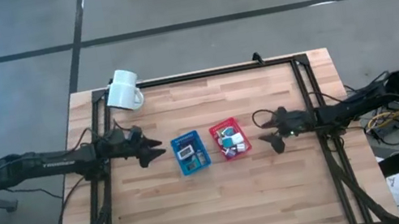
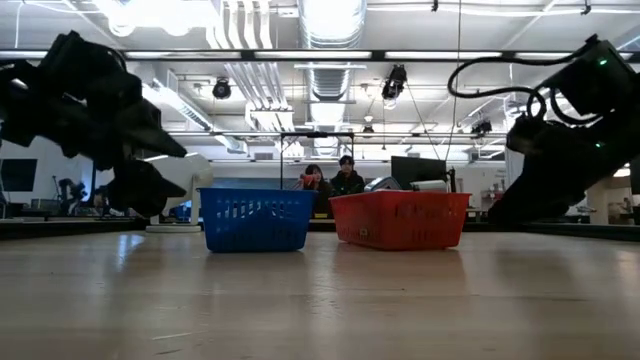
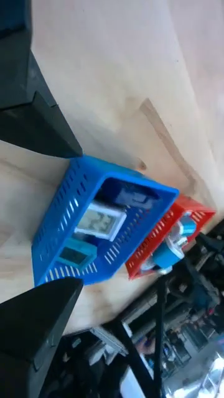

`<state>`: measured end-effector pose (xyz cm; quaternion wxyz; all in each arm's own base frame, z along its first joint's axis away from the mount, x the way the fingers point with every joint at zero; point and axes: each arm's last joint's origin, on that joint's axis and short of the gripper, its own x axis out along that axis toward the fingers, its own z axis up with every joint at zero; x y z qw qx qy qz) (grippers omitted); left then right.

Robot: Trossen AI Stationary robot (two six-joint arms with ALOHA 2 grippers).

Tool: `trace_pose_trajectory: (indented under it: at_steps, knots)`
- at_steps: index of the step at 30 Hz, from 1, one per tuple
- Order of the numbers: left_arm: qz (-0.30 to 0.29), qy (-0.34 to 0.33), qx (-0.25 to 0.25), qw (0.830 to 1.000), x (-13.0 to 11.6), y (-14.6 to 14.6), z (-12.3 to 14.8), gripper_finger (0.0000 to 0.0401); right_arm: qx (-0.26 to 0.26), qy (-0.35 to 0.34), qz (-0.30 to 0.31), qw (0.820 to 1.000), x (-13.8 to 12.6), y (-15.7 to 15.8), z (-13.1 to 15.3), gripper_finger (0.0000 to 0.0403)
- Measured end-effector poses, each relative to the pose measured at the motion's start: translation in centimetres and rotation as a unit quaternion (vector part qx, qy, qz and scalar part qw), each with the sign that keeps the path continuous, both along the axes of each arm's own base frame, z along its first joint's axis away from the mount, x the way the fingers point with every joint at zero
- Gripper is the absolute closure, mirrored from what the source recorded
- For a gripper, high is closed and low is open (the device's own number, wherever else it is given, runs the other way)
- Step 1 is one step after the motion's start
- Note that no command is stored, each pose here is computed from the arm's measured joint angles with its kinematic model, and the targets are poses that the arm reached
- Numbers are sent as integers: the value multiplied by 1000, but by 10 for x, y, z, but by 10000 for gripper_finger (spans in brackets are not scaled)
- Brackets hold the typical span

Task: Pick & Place Office items
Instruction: Return to Home Position

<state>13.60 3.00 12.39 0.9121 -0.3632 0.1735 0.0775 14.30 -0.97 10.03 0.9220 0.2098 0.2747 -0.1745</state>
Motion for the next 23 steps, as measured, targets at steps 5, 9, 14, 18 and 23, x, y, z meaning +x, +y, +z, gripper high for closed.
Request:
trace_pose_trajectory:
  at_steps: [5, 9, 14, 18, 23]
  knots:
    - [-2, -9, 56, 998, 1, 1, 3, 69, -62, -18, -24, 998, -1, -3, 0, 120]
    - [7, 5, 122, 993, 0, 3, 1, 69, -107, -30, -26, 994, 3, -5, 4, 119]
    - [-5, 6, 171, 985, 1, 3, 2, 68, -146, -75, -11, 986, 12, -5, 10, 122]
    - [-11, -1, 190, 982, 1, 3, 3, 67, -170, -150, -10, 974, 22, -5, 19, 124]
    - [-10, -15, 197, 980, 2, 3, 6, 67, -170, -235, -5, 957, 36, -4, 25, 124]
